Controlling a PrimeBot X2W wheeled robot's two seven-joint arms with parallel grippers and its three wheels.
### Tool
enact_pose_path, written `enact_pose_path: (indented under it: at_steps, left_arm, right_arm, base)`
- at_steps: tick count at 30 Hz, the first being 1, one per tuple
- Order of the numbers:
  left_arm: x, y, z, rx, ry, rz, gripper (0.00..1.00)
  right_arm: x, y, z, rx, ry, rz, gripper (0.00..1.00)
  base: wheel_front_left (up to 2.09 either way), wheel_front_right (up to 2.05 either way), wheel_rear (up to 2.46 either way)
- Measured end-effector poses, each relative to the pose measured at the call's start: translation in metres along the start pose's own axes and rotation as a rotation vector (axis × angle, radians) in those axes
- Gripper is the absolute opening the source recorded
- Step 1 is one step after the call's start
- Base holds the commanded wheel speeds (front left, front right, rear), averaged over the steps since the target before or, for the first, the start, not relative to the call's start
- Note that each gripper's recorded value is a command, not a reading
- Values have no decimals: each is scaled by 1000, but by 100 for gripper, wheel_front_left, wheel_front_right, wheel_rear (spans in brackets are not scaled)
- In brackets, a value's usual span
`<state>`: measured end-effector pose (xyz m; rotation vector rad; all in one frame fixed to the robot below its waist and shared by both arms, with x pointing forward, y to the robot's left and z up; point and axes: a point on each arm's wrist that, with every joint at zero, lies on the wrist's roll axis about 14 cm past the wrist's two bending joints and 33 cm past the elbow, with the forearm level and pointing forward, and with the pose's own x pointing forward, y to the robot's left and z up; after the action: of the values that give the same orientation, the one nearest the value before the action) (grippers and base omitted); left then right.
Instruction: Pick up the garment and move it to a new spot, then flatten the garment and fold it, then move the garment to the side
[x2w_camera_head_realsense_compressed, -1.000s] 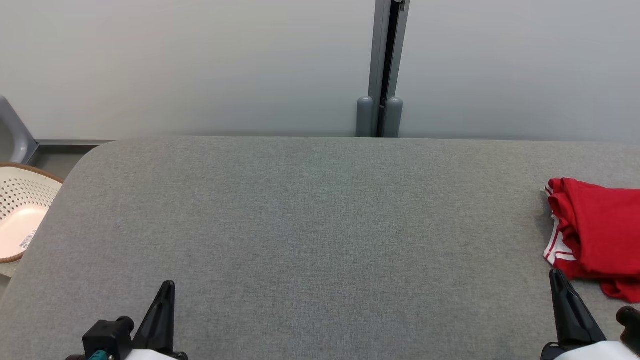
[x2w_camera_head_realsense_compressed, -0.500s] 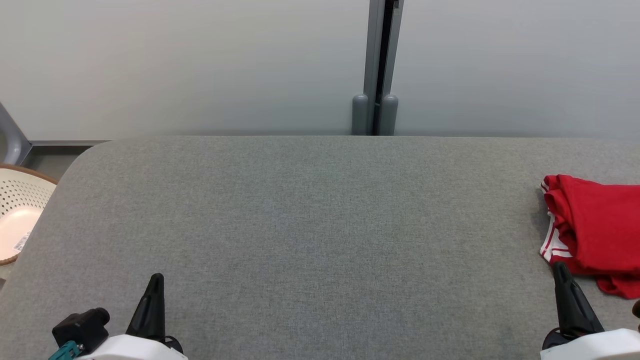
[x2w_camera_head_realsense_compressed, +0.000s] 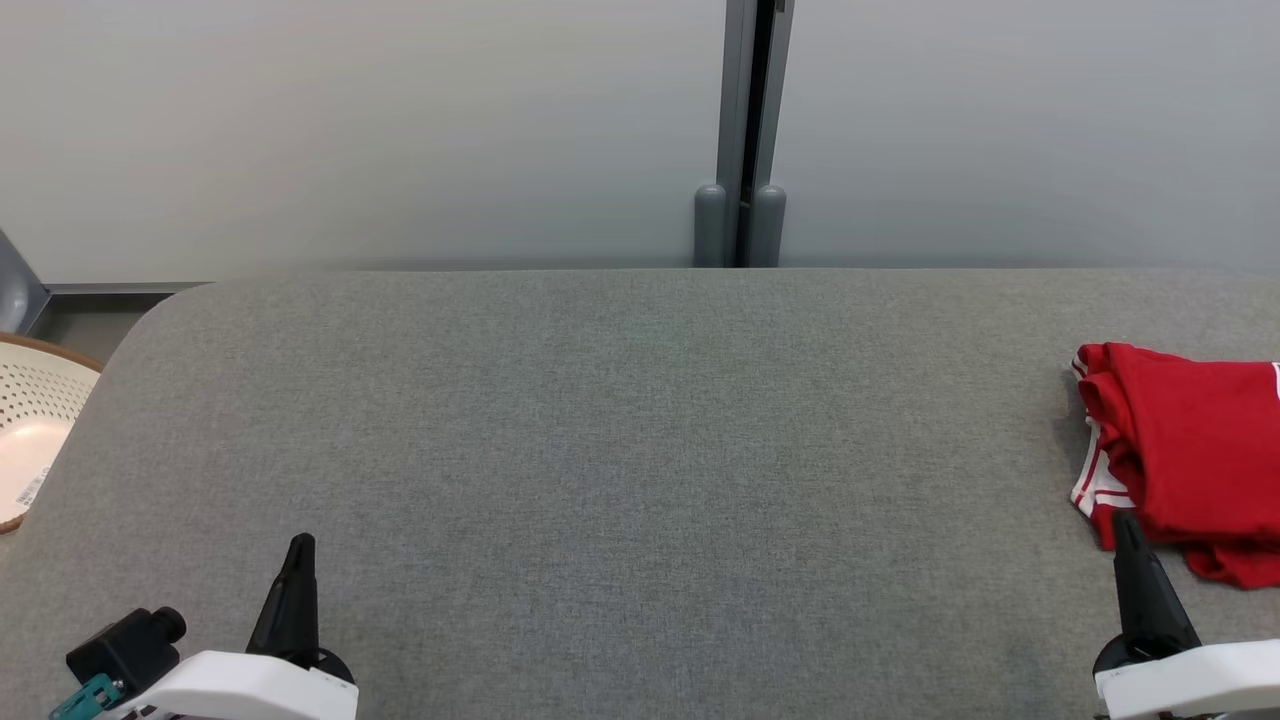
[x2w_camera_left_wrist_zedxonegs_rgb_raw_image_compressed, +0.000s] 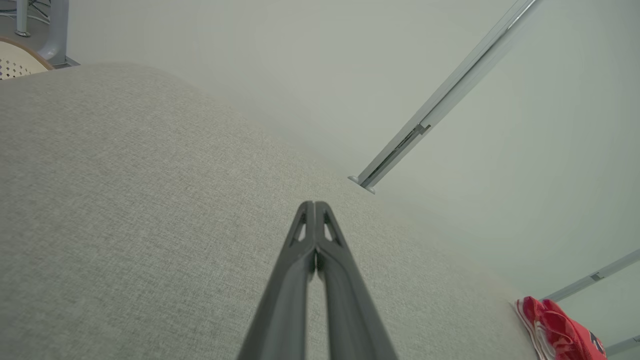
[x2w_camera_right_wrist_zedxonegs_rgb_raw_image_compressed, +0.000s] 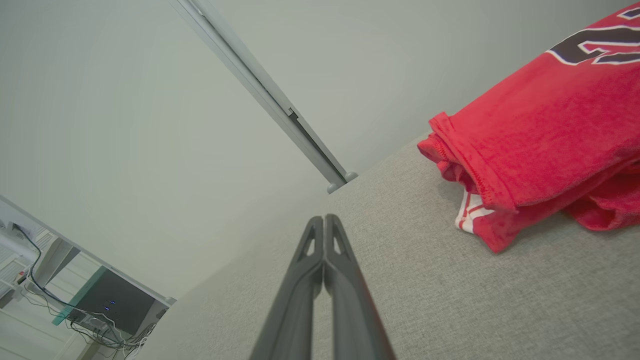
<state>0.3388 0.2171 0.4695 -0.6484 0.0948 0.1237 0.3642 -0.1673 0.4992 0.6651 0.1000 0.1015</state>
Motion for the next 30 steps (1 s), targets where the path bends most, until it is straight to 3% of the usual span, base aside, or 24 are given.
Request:
enact_pose_path:
  at_steps: [30]
  left_arm:
    - [17,-12,6,-396,15,-26,0]
  right_arm:
    - [10,-7,9,389,-45,-13,0]
  base:
    - [0,0,0]
